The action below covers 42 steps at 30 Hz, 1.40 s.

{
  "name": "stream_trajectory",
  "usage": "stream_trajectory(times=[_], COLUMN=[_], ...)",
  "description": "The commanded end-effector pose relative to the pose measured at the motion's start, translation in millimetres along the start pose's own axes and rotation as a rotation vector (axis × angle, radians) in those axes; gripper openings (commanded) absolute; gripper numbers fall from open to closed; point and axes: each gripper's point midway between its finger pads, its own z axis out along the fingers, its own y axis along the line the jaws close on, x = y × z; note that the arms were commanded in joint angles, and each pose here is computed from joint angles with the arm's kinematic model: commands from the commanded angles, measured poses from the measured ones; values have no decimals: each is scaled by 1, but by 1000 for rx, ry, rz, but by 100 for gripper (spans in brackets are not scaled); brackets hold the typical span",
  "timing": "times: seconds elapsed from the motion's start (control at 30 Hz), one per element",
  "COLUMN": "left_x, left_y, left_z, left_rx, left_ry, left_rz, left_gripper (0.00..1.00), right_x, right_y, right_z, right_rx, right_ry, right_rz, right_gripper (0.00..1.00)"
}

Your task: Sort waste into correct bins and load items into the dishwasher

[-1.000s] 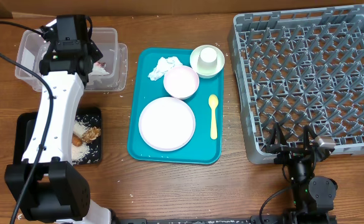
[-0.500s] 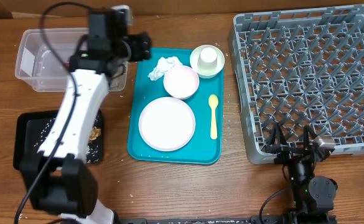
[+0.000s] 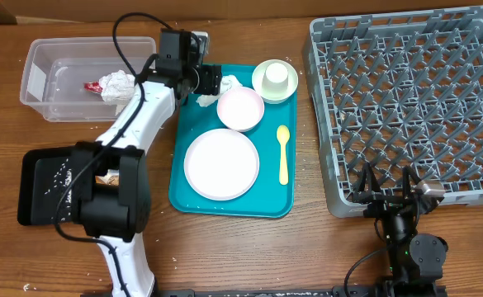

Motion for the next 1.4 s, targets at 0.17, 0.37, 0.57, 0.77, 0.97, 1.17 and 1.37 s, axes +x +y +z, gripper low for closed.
stream_trajectory(times=[0.17, 0.37, 0.57, 0.77, 0.97, 1.17, 1.37], left_x=[39, 43, 44, 22, -40, -88, -80], left_y=[8, -2, 1, 17, 8, 14, 64], left_z=[38, 42, 42, 21, -50, -141, -203], left_rx=[-44, -32, -61, -177, -184, -237, -431], left_ry=[111, 121, 125, 70, -120, -321, -352], left_rz=[74, 110, 123, 46, -48, -126, -245], left_gripper=[70, 56, 4, 4, 4, 4, 4], right_x=[1, 1, 1, 1, 1, 1, 1], right_y=[1, 1, 1, 1, 1, 1, 1], right_z=[0, 0, 0, 0, 0, 0, 0], right_rx=[-7, -7, -7, -7, -7, -7, -7], right_ry=[-5, -5, -6, -5, -6, -6, -5], right_rz=[-6, -6, -6, -6, -6, -6, -6], right_gripper=[100, 100, 100, 100, 100, 100, 100])
